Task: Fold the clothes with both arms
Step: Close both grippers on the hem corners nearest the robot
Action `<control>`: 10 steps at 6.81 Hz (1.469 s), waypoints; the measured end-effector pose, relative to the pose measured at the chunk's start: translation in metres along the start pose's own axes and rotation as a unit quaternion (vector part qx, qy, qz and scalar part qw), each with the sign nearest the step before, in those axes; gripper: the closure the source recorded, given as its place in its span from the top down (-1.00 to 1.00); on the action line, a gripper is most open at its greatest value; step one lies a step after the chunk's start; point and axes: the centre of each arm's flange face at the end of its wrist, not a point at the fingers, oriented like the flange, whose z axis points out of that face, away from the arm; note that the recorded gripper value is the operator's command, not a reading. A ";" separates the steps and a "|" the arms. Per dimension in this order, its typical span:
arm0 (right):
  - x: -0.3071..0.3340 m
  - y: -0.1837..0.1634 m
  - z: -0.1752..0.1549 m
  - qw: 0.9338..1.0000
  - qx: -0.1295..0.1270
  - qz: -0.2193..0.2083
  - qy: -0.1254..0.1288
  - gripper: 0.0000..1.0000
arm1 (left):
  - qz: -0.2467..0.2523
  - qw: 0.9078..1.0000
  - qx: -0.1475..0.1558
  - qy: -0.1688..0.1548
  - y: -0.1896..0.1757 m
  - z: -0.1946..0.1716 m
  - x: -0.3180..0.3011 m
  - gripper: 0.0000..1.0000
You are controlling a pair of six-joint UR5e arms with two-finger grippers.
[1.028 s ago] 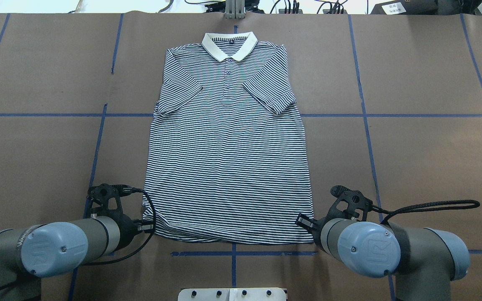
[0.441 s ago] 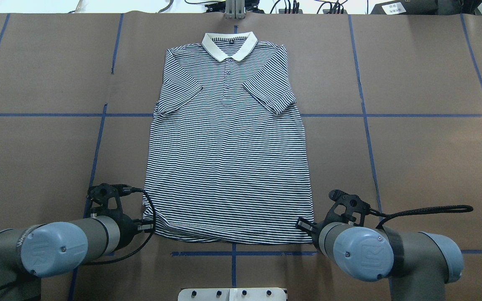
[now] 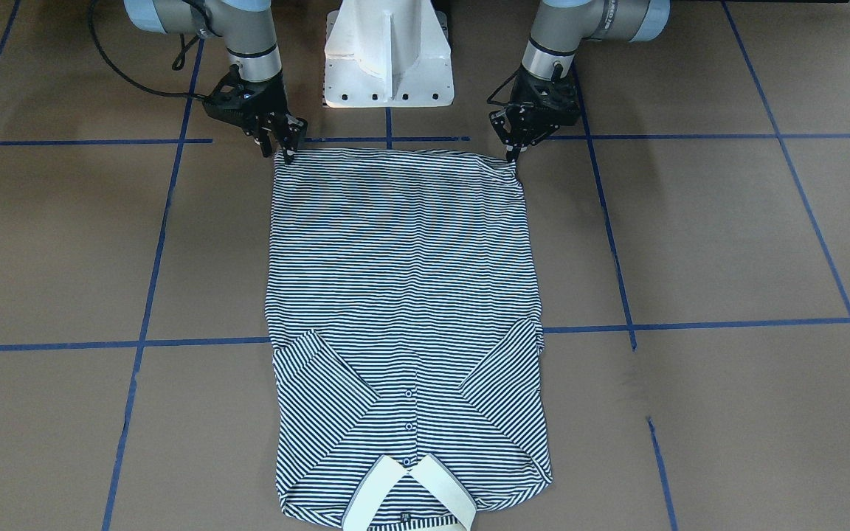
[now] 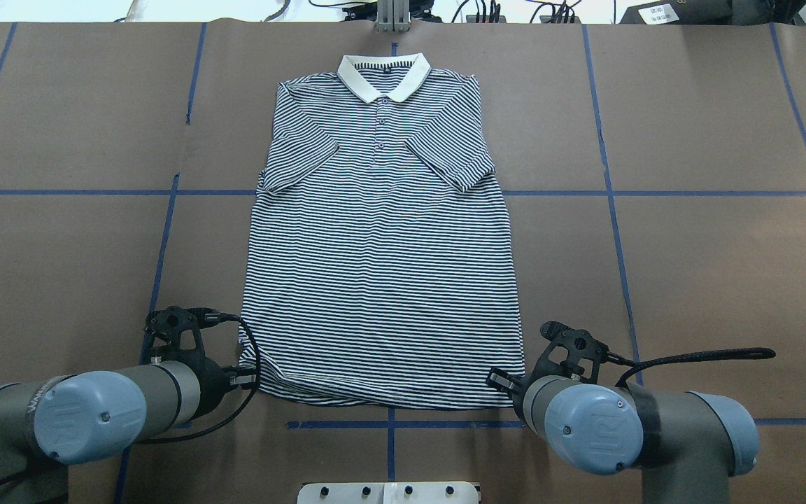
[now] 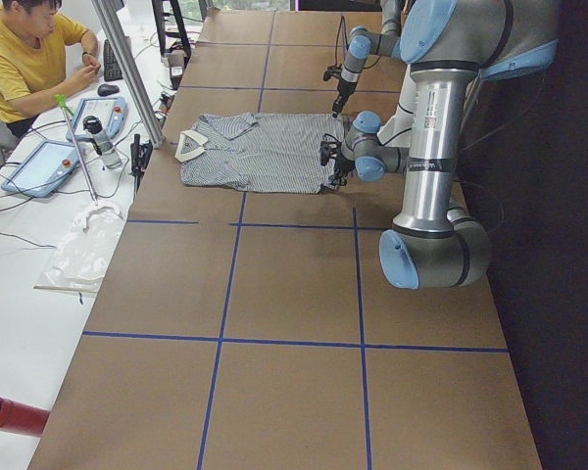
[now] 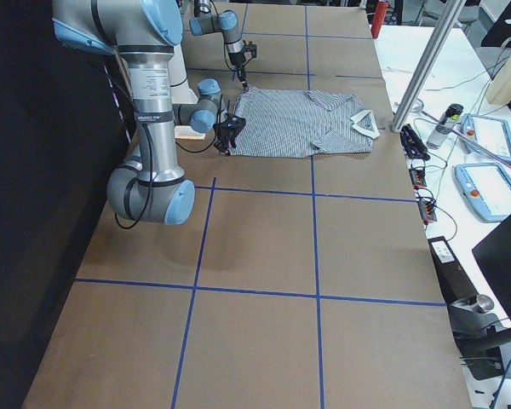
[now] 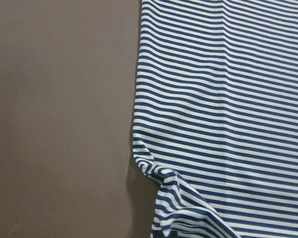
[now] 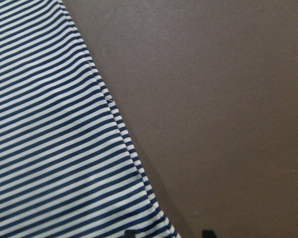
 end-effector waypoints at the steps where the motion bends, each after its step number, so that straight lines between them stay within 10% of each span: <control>1: -0.005 0.002 0.001 1.000 0.000 0.000 -0.001 -0.99 | 0.000 1.000 0.000 0.000 -0.001 0.000 0.000 -1.00; 6: -0.004 -0.001 -0.010 0.999 0.010 -0.004 0.032 -1.00 | -0.001 1.000 -0.001 0.001 -0.001 0.000 0.000 -1.00; 7: -0.005 0.000 -0.020 0.999 0.009 -0.006 0.036 0.03 | -0.001 1.000 -0.001 0.001 -0.001 0.000 0.000 -1.00; 10: -0.011 0.010 -0.019 0.999 0.009 -0.014 0.044 0.15 | 0.000 1.000 -0.001 0.000 0.000 0.000 0.000 -1.00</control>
